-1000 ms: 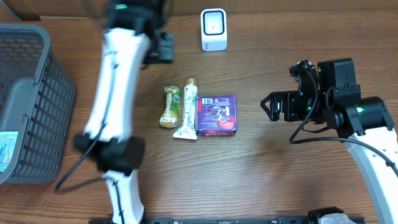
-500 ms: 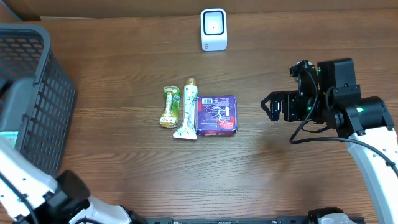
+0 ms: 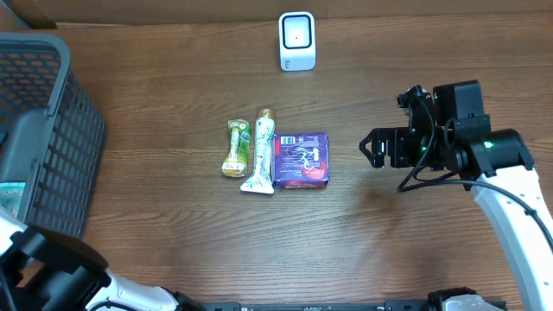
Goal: Scan the item barcode
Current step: 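Reach the left gripper into the basket and grasp the teal wipes pack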
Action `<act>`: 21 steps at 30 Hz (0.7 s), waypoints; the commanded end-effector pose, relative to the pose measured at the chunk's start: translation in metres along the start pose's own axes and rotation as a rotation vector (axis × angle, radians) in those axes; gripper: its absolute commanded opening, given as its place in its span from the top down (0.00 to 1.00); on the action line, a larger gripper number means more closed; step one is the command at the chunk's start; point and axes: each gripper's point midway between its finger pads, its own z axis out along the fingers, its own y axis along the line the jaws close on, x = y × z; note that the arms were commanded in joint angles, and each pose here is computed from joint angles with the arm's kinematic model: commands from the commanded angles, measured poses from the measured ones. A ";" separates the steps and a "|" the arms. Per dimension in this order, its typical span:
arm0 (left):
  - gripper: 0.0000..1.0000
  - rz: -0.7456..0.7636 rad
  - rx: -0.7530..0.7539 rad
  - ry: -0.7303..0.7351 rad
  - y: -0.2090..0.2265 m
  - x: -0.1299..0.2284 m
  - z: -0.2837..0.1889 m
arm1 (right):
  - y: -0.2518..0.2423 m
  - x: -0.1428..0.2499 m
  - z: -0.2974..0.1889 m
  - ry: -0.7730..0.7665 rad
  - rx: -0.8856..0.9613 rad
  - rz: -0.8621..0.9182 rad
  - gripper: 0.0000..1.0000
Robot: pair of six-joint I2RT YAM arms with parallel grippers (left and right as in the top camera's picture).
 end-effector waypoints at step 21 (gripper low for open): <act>0.00 0.525 -0.226 0.188 0.049 0.026 0.095 | -0.010 0.007 0.018 0.064 0.005 0.032 0.00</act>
